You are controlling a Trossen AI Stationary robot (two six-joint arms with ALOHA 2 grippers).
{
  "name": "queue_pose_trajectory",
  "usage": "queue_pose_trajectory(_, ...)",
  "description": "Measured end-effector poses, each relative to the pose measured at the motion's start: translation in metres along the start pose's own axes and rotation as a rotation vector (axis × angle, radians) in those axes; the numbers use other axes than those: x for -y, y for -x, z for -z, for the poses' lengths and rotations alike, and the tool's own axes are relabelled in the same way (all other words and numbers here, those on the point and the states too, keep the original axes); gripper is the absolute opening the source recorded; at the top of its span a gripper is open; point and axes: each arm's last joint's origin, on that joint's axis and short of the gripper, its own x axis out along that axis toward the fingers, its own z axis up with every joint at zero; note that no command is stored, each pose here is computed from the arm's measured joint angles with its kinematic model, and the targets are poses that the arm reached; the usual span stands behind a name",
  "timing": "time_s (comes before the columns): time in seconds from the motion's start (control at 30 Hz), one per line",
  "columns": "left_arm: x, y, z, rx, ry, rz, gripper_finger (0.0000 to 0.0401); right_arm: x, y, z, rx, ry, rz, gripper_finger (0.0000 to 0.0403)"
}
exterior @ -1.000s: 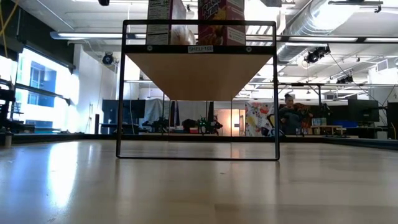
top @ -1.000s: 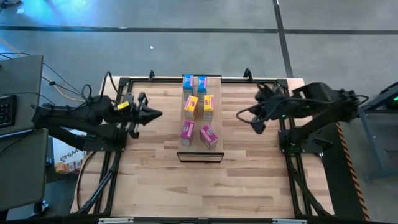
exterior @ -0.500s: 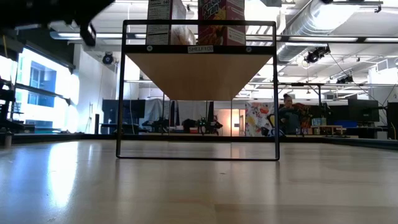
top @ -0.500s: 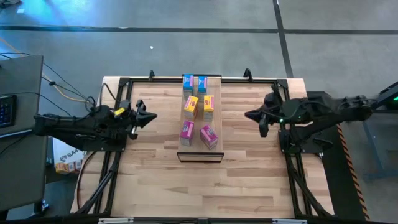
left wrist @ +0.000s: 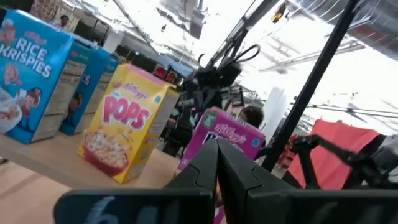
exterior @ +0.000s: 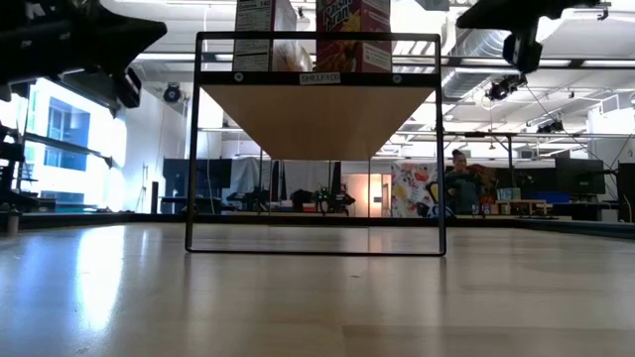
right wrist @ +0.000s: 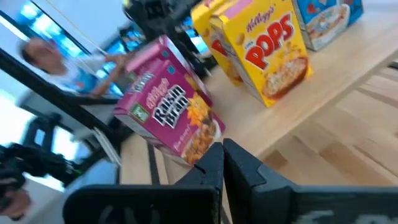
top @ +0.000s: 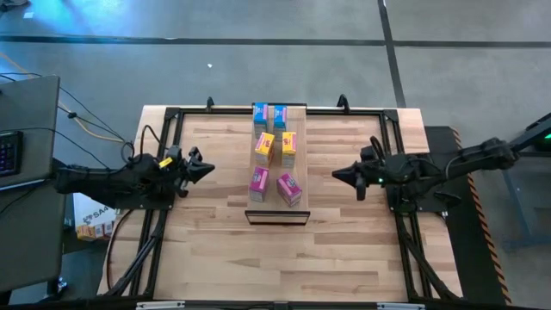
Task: Stack cereal on shelf
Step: Return to Home Position
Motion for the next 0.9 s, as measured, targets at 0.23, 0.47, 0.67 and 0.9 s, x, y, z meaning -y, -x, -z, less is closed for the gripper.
queue_pose_trajectory(0.23, -0.001, 0.001, -0.001, 0.026, -0.021, -0.050, 0.0000, 0.039, 0.011, 0.037, 0.153, 0.016, -0.130, 0.0000)
queue_pose_trajectory(0.47, -0.004, 0.001, 0.003, -0.016, -0.050, -0.085, 0.0000, 0.077, 0.027, 0.063, 0.220, 0.068, -0.215, 0.0000)
queue_pose_trajectory(0.67, -0.005, 0.001, 0.005, -0.033, -0.052, -0.093, 0.0000, 0.094, 0.030, 0.081, 0.299, 0.231, -0.232, 0.0000)
queue_pose_trajectory(0.9, -0.003, 0.003, 0.003, -0.014, -0.048, -0.078, 0.0000, 0.100, 0.022, 0.093, 0.236, 0.365, -0.222, 0.0000)
